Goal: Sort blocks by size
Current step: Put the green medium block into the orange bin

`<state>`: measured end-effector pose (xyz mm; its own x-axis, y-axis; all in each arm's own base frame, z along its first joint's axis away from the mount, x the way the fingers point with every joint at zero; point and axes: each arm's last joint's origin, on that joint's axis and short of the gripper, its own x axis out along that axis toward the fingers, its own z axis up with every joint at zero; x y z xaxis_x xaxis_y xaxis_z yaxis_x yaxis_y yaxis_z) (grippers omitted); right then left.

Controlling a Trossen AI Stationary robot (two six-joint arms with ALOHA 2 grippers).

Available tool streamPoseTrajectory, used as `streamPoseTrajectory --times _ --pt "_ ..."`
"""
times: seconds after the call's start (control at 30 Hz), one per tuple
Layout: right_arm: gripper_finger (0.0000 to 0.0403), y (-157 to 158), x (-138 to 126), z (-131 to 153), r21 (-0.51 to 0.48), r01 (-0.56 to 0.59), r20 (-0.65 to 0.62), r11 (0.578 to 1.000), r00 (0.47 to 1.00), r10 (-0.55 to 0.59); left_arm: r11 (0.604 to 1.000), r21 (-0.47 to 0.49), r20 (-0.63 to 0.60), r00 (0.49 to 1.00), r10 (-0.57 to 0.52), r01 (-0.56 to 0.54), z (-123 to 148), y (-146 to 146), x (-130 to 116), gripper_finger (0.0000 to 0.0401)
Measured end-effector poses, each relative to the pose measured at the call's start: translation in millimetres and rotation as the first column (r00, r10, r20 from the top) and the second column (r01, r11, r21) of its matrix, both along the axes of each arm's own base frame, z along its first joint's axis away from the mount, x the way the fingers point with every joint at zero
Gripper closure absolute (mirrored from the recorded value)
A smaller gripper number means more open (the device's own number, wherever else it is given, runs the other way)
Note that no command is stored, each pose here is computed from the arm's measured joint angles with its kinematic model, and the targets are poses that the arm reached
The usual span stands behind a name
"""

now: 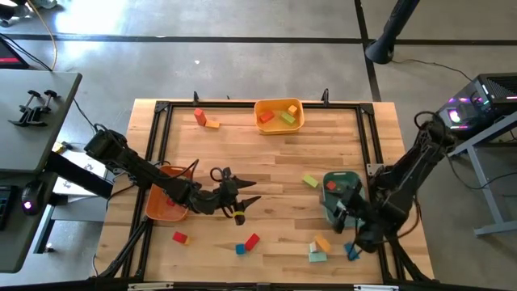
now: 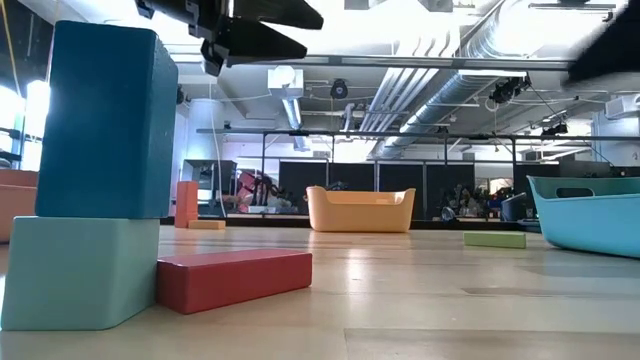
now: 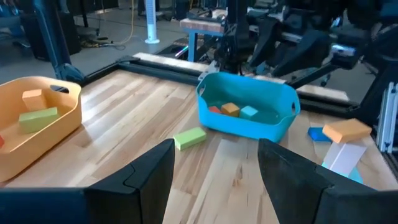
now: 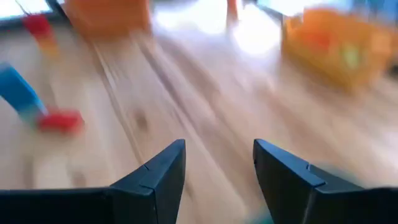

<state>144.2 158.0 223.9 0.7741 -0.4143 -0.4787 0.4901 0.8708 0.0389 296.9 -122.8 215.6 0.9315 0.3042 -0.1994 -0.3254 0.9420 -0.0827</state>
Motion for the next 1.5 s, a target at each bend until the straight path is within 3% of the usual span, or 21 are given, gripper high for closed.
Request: streamPoseTrajectory --times 0.17,0.3,0.43,0.73,0.97,1.13,1.3,1.5 --pt "0.0218 11.4 8.0 9.1 -0.138 -0.009 0.181 0.99 0.983 0.034 1.0 0.017 0.053 0.999 -0.009 0.008 6.7 -0.6 1.5 0.0185" --pt "0.0218 15.1 22.6 8.1 -0.237 0.025 0.203 0.971 0.979 0.025 0.999 0.042 0.093 0.995 -0.018 0.014 12.2 -1.0 2.3 0.0185" --pt "0.0218 11.8 41.8 0.8 -0.245 0.011 0.128 0.97 0.992 0.021 0.998 0.068 0.125 0.992 -0.018 0.01 16.9 0.7 3.6 0.0185" --pt "0.0218 -19.0 84.5 -8.7 -0.168 -0.044 -0.06 0.985 0.998 0.035 0.996 0.078 0.132 0.991 0.032 -0.043 18.0 16.5 9.6 0.0185" --pt "0.0218 -77.4 122.1 -12.8 0.091 -0.127 -0.193 0.988 0.971 0.143 0.99 0.116 0.09 0.993 0.074 -0.084 14.8 31.6 14.1 0.0185" --pt "0.0218 -108.8 129.0 -14.6 0.088 -0.116 -0.252 0.989 0.958 0.135 0.985 0.149 0.017 0.996 0.09 -0.091 7.8 37.3 14.7 0.0185" --pt "0.0218 -141.5 131.1 -28.5 0.266 -0.121 -0.356 0.956 0.91 0.214 0.981 0.171 -0.032 0.995 0.099 -0.093 3.1 40.6 14.5 0.0185" --pt "0.0218 -173.8 139.7 -46.2 0.288 -0.119 -0.479 0.95 0.841 0.251 0.98 0.178 -0.036 0.995 0.097 -0.089 2.9 39.9 14.3 0.0185"
